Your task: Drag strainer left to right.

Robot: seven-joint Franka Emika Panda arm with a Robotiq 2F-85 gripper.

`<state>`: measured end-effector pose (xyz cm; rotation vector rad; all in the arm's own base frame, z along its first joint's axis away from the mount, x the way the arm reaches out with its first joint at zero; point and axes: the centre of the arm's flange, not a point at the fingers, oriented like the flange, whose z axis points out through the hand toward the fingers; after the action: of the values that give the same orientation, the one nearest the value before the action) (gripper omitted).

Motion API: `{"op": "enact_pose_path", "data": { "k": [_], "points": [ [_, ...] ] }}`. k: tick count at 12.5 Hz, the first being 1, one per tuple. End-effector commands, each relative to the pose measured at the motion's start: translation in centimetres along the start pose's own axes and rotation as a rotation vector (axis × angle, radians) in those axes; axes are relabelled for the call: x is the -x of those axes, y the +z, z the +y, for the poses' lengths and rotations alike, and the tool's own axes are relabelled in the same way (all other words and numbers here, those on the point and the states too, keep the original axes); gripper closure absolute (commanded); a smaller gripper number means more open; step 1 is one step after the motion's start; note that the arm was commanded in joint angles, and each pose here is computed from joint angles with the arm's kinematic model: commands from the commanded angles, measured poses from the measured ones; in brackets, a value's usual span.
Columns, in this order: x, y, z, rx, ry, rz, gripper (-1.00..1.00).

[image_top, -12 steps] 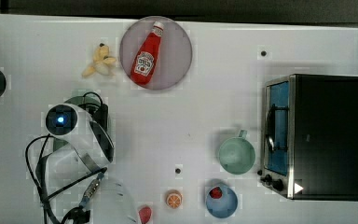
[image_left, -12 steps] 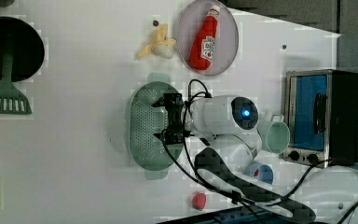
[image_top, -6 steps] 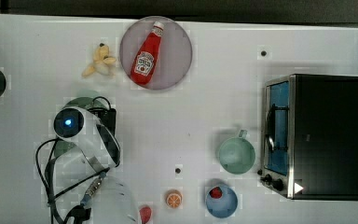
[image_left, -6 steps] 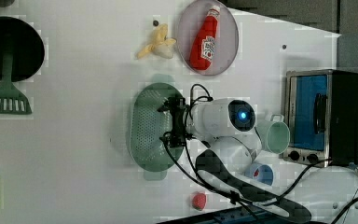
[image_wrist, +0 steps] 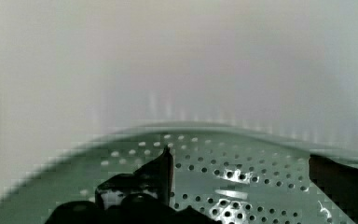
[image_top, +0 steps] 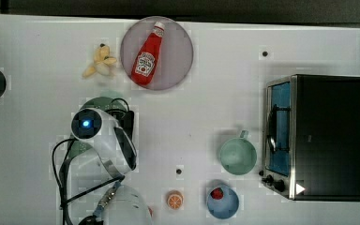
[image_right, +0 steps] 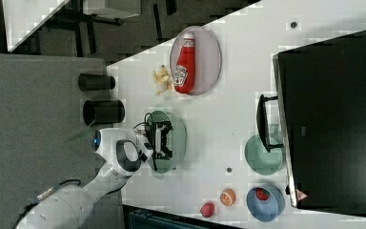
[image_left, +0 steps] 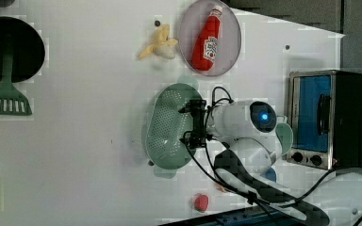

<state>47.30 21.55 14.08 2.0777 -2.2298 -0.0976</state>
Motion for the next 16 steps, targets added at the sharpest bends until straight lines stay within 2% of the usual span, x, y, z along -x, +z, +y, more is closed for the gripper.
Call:
{"op": "enact_pose_path", "data": {
  "k": [1, 8, 12, 16],
  "points": [
    [-3.8, -1.0, -0.9, -0.016, -0.026, -0.004, -1.0],
    [-11.9, -1.3, -1.7, -0.013, -0.038, 0.044, -1.0],
    [-16.8, -1.2, -2.5, -0.011, -0.098, 0.064, -1.0],
    [-21.2, -1.2, -3.1, -0.012, -0.072, 0.085, -1.0]
  ]
}}
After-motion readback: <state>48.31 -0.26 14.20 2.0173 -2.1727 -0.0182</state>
